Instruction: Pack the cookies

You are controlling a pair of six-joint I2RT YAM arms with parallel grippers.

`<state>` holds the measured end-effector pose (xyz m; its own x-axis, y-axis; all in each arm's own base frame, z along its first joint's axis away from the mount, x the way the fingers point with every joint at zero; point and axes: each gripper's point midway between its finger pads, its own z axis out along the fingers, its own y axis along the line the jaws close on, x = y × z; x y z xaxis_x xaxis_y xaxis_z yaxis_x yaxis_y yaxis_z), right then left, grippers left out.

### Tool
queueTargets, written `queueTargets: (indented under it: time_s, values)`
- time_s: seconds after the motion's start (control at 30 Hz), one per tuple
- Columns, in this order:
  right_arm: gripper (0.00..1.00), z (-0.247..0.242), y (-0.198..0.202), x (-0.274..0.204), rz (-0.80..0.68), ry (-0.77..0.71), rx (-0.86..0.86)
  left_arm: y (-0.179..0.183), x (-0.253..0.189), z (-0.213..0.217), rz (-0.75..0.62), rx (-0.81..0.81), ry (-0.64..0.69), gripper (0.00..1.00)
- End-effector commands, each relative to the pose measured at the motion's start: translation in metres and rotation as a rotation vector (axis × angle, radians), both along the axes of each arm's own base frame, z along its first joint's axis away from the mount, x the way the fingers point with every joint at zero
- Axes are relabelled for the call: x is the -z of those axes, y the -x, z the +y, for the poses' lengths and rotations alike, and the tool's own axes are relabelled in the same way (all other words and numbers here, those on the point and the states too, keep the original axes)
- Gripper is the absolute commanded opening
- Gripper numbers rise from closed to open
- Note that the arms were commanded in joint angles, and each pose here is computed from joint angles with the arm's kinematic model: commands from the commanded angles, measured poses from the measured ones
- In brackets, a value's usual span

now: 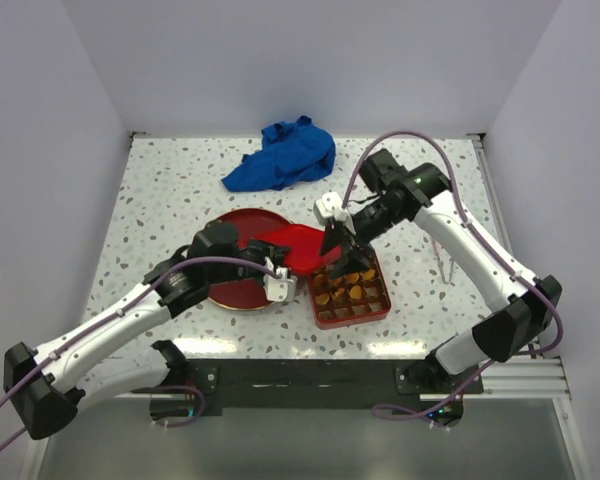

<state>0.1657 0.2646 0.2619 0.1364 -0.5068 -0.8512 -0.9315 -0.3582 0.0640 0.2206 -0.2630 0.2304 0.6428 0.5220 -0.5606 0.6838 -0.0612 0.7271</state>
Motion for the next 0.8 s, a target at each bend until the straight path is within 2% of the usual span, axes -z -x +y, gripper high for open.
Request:
queueTargets:
  time_s: [0.0, 0.07, 0.1, 0.17, 0.2, 0.27, 0.37, 0.43, 0.47, 0.5, 0.53, 0.57, 0.7, 0.77]
  values:
    - [0.66, -0.004, -0.051, -0.048, 0.163, -0.109, 0.334, -0.001, -0.047, 0.000, 0.107, -0.150, 0.315, 0.00]
    - [0.72, -0.012, -0.067, -0.055, 0.217, -0.128, 0.440, 0.002, -0.056, 0.002, 0.170, -0.192, 0.437, 0.00]
    - [0.73, -0.018, -0.086, -0.055, 0.208, -0.161, 0.498, 0.000, -0.072, 0.003, 0.251, -0.245, 0.571, 0.00]
    - [0.78, -0.025, -0.089, -0.058, 0.283, -0.189, 0.551, -0.001, -0.075, 0.004, 0.351, -0.299, 0.672, 0.00]
    - [0.79, -0.033, -0.100, -0.054, 0.296, -0.209, 0.592, -0.004, -0.080, 0.005, 0.450, -0.357, 0.769, 0.00]
    - [0.82, -0.040, -0.098, -0.052, 0.375, -0.221, 0.625, -0.009, -0.082, 0.007, 0.558, -0.428, 0.857, 0.00]
    - [0.85, -0.049, -0.103, -0.043, 0.398, -0.229, 0.686, -0.008, -0.082, 0.003, 0.766, -0.478, 0.998, 0.00]
    - [0.85, -0.050, -0.107, -0.038, 0.413, -0.241, 0.705, -0.009, -0.085, 0.002, 0.829, -0.477, 1.069, 0.00]
    - [0.86, -0.049, -0.105, -0.030, 0.473, -0.230, 0.725, -0.007, -0.086, -0.001, 0.900, -0.471, 1.114, 0.00]
    - [0.90, -0.048, -0.107, -0.030, 0.469, -0.247, 0.722, -0.006, -0.093, -0.003, 0.927, -0.441, 1.155, 0.00]
    - [0.91, -0.047, -0.108, -0.028, 0.485, -0.250, 0.728, -0.005, -0.087, -0.004, 0.966, -0.442, 1.168, 0.00]
    - [0.91, -0.046, -0.106, -0.021, 0.573, -0.239, 0.757, -0.003, -0.088, -0.006, 1.040, -0.430, 1.207, 0.00]
    - [0.94, -0.041, -0.117, -0.017, 0.617, -0.271, 0.777, 0.005, -0.095, -0.011, 1.209, -0.316, 1.326, 0.00]
    - [0.95, -0.040, -0.117, -0.013, 0.676, -0.268, 0.792, 0.005, -0.087, -0.010, 1.285, -0.311, 1.366, 0.00]
